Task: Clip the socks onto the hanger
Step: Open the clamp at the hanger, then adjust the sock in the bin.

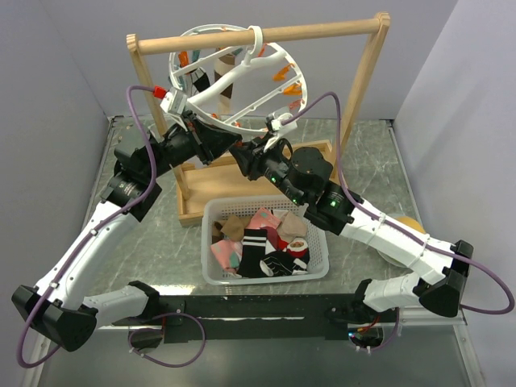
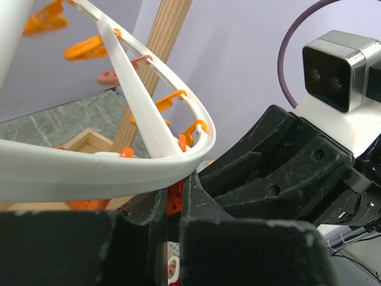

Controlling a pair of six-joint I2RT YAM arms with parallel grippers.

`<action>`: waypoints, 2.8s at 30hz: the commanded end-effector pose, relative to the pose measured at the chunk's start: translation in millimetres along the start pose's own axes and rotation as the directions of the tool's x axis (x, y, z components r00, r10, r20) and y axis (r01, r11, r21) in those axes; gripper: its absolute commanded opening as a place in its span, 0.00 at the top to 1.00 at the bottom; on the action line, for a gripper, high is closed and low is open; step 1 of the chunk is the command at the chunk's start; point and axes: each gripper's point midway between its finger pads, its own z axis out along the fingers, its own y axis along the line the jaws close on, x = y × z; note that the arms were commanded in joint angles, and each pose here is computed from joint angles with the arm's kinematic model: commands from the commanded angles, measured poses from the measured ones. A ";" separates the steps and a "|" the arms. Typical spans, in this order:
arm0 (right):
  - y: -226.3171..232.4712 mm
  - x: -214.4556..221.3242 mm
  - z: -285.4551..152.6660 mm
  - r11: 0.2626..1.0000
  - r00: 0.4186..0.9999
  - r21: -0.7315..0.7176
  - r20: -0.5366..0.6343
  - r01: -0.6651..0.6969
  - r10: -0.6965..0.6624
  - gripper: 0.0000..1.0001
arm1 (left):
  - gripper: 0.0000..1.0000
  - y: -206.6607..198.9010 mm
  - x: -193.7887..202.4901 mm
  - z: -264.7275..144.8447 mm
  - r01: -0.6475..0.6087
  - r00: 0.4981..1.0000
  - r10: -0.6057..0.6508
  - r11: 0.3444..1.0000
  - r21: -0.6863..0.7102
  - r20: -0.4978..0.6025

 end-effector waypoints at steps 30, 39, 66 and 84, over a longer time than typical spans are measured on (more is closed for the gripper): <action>-121.7 212.5 -134.1 0.734 0.863 0.602 -0.141 -0.314 0.484 0.28 | 0.99 1.1 -10.3 -15.7 0.017 0.998 -0.015 0.999 -0.029 0.065; -148.3 267.9 -146.2 0.647 0.827 0.763 -0.363 -0.002 0.430 0.27 | 0.99 1.4 -5.2 -17.5 0.026 0.998 -0.025 1.000 -0.017 0.052; -68.4 308.4 -108.8 0.895 0.713 0.394 -0.566 -0.206 0.414 0.37 | 0.99 -5.1 -3.4 -27.2 0.043 0.997 -0.043 0.999 0.003 0.059; -73.3 305.0 -96.8 0.886 0.749 0.378 -0.496 -0.269 0.439 0.80 | 0.99 -6.4 -4.9 -28.5 0.036 0.997 -0.036 0.999 0.004 0.061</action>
